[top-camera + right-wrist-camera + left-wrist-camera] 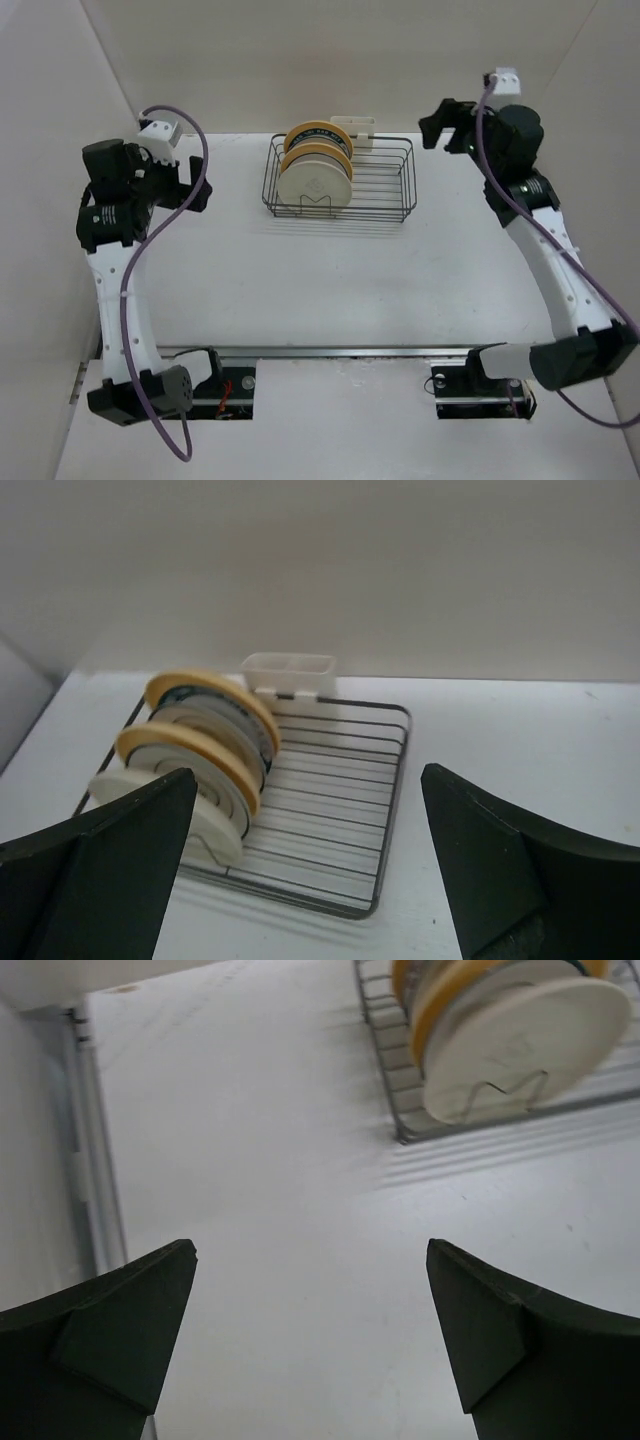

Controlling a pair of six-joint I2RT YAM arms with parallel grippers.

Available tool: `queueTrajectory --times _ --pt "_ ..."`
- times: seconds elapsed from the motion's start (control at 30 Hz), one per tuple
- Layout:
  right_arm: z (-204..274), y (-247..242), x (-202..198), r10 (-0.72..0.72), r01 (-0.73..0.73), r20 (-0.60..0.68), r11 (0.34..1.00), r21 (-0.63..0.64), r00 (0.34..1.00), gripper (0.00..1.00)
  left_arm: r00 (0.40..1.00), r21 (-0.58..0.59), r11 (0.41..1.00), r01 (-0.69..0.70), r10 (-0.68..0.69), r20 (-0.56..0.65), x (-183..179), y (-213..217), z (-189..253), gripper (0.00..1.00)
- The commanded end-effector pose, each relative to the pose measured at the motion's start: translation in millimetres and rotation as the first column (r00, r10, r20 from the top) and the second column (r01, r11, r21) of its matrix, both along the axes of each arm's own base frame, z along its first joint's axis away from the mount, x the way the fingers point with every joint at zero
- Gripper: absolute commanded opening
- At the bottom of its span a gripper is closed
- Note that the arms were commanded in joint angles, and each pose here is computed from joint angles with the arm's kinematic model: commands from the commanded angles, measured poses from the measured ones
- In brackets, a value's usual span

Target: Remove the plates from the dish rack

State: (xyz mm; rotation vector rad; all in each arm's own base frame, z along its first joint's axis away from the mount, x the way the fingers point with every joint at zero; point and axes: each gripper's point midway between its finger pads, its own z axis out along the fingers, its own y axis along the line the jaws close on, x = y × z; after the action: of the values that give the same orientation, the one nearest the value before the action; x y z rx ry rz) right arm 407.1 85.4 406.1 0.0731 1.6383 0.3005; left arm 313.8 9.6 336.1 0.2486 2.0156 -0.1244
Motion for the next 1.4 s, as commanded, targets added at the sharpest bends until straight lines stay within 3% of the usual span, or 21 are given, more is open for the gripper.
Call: queueTrajectory --times 0.0,0.1,0.13,0.17,0.27,0.3,0.43,0.6,0.77,0.83,0.97,1.1,1.23,1.3,1.37 --pt "4.9 80.4 26.9 0.412 -0.398 0.037 0.897 -0.193 0.910 1.00 0.946 -0.150 0.954 0.258 -0.281 -0.161 -9.8 -42.0 -22.6 1.00" --pt "-16.6 111.2 36.7 0.504 -0.500 -0.052 0.832 -0.240 0.862 1.00 0.924 -0.128 0.947 0.295 -0.317 -0.214 15.0 -38.4 -24.5 1.00" --pt "-45.7 125.2 45.8 0.528 -0.540 -0.115 0.808 -0.237 0.841 1.00 0.922 -0.117 0.952 0.282 -0.303 -0.241 22.4 -38.1 -28.3 1.00" --pt "-58.3 135.7 48.3 0.549 -0.564 -0.135 0.781 -0.268 0.825 0.98 0.933 -0.047 0.967 0.248 -0.252 -0.258 32.8 -30.7 -25.3 1.00" --pt "-103.6 174.4 50.0 0.572 -0.616 -0.229 0.724 -0.311 0.788 0.88 0.896 0.025 0.959 0.282 -0.254 -0.365 57.1 -53.3 -55.1 0.97" --pt "-111.4 181.9 49.0 0.581 -0.630 -0.243 0.714 -0.307 0.777 0.78 0.892 0.061 0.959 0.277 -0.233 -0.387 71.8 -54.3 -65.9 0.96" --pt "-125.4 202.7 56.6 0.601 -0.642 -0.228 0.695 -0.323 0.766 0.60 0.909 0.029 0.976 0.215 -0.189 -0.370 115.1 -72.5 -84.0 0.87" --pt "-156.0 224.5 70.0 0.642 -0.696 -0.269 0.651 -0.302 0.717 0.58 0.927 0.009 0.996 0.093 -0.083 -0.367 158.4 -68.3 -115.0 0.69" --pt "-185.0 236.7 85.2 0.611 -0.696 -0.336 0.652 -0.299 0.717 0.35 0.898 -0.046 0.996 0.073 -0.085 -0.432 173.3 -81.2 -152.8 0.63" --pt "-190.4 236.6 92.1 0.595 -0.685 -0.342 0.661 -0.306 0.728 0.35 0.893 -0.046 0.995 0.083 -0.095 -0.439 177.5 -86.9 -158.5 0.63" --pt "-193.0 234.0 95.6 0.579 -0.675 -0.349 0.664 -0.323 0.737 0.29 0.878 -0.074 0.993 0.097 -0.121 -0.463 181.5 -101.5 -173.6 0.63" --pt "-176.9 233.0 93.4 0.566 -0.652 -0.324 0.677 -0.343 0.758 0.02 0.866 -0.122 0.990 0.074 -0.124 -0.484 187.1 -108.7 -185.2 0.56" --pt "-136.2 226.8 91.0 0.543 -0.592 -0.241 0.706 -0.388 0.805 0.00 0.842 -0.155 0.986 0.057 -0.131 -0.523 186.6 -113.7 -197.1 0.42" --pt "-105.9 224.6 90.1 0.530 -0.540 -0.152 0.730 -0.419 0.834 0.00 0.833 -0.171 0.984 0.044 -0.131 -0.537 183.6 -115.7 -200.7 0.30" --pt "-86.7 220.0 91.3 0.511 -0.499 -0.095 0.753 -0.429 0.854 0.00 0.821 -0.182 0.983 0.019 -0.119 -0.559 181.6 -116.5 -208.1 0.29"
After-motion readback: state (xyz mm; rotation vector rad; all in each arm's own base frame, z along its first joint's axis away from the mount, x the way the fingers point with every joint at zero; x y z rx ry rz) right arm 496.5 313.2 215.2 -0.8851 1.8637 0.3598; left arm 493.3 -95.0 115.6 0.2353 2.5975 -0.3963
